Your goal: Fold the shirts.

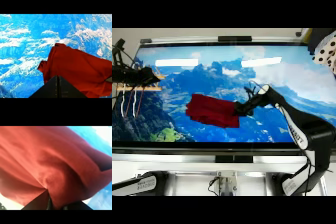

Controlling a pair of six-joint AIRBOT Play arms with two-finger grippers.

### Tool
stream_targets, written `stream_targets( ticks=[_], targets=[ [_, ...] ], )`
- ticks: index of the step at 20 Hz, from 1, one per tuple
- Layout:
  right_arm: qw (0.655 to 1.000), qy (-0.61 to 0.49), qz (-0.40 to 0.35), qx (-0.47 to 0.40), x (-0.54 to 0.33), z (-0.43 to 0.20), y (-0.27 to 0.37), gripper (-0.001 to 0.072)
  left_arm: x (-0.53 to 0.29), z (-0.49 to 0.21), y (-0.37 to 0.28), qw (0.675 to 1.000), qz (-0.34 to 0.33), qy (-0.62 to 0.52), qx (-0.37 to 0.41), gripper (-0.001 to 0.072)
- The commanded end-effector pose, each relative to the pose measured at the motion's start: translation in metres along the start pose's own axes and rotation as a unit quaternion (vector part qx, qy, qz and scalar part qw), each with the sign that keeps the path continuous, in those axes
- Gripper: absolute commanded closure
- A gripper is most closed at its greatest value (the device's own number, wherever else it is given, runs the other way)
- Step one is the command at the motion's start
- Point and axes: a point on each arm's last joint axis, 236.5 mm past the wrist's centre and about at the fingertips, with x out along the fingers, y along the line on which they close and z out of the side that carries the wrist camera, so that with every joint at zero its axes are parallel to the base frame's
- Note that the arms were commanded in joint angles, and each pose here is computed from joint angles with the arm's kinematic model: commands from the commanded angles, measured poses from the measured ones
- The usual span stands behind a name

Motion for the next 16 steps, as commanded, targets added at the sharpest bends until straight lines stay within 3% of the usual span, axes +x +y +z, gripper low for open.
stream_targets(
  ticks=[1, 4, 7, 12, 16],
  targets=[
    [0.994, -0.037, 0.052, -0.084, -0.043, 0.025, 0.039, 0.0638, 0.000, 0.000, 0.000, 1.000, 0.000, 0.000, 0.000, 0.0675],
    [0.982, -0.126, 0.058, -0.130, -0.142, 0.061, 0.066, 0.0638, 0.001, 0.000, 0.000, 1.000, 0.000, 0.001, -0.014, 0.0675],
    [0.968, -0.207, 0.019, -0.143, -0.236, 0.080, 0.049, 0.0638, 0.001, -0.001, 0.000, 1.000, 0.000, 0.002, -0.029, 0.0675],
    [0.963, -0.245, -0.116, -0.008, -0.343, 0.057, -0.106, 0.0638, 0.001, -0.003, 0.000, 0.999, -0.001, 0.008, -0.041, 0.0675],
    [0.931, -0.284, -0.183, 0.136, -0.416, 0.001, -0.222, 0.0638, 0.001, -0.006, -0.001, 0.999, -0.002, 0.013, -0.041, 0.0675]
  ],
)
